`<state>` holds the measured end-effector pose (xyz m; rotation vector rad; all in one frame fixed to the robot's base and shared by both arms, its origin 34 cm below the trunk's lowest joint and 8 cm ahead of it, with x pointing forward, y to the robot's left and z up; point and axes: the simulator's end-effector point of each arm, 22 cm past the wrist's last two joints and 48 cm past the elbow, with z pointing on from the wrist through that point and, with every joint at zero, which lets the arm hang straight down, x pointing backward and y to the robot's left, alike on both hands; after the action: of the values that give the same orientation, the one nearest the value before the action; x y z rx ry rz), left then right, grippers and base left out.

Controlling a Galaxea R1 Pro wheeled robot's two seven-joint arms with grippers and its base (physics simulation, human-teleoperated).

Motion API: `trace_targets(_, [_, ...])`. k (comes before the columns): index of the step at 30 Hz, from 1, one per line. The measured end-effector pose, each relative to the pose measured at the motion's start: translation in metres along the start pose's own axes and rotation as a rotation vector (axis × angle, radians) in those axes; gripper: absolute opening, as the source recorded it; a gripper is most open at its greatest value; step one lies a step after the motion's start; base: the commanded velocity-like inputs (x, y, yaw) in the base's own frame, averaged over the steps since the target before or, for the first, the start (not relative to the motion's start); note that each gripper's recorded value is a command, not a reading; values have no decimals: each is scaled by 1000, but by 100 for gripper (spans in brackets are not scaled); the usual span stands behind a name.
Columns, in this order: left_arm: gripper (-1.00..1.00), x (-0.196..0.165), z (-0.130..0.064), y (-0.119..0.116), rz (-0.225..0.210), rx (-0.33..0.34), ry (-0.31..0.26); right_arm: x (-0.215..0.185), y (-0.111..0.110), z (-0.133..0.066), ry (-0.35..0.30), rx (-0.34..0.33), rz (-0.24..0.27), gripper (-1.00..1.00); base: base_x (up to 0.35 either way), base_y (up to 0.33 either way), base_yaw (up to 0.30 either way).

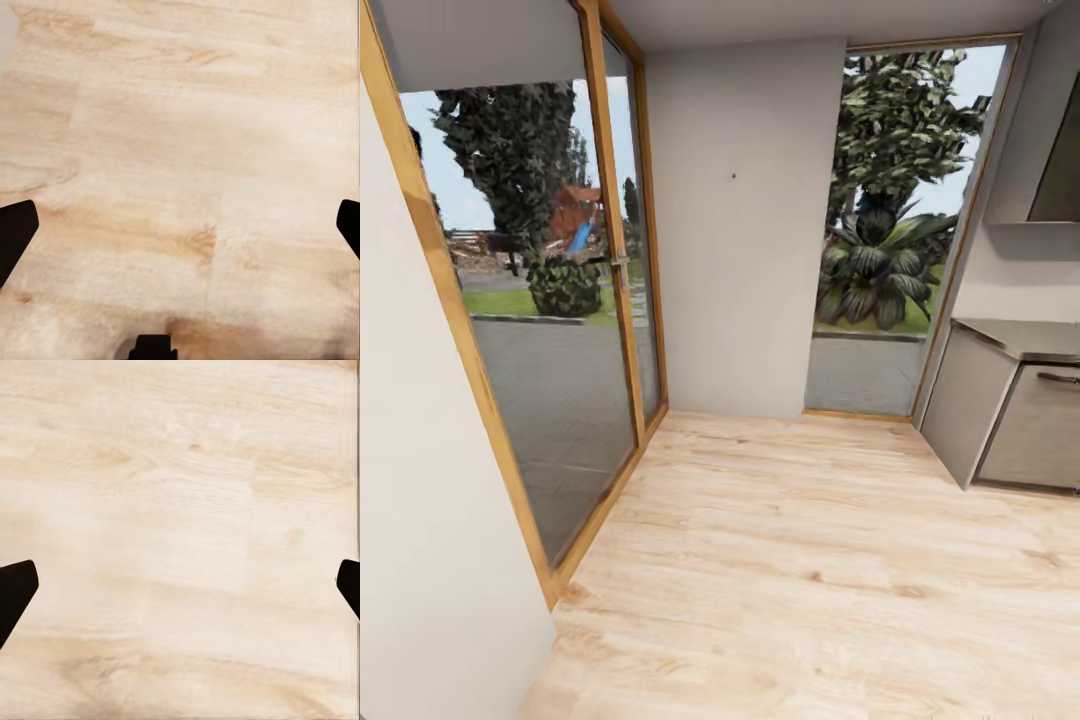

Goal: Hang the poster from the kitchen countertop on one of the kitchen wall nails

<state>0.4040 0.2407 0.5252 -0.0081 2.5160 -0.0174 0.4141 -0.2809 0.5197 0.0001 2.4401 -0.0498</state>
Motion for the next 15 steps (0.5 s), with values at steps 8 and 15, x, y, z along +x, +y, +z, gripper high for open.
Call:
trace_targets(8, [100, -1, 0, 1, 1, -2, -2, 0, 0, 0, 0, -1, 0, 100, 1, 0, -281])
trace_targets(15, [100, -1, 0, 2, 0, -3, -3, -1, 0, 0, -2, 0, 0, 100, 58, -155, -78])
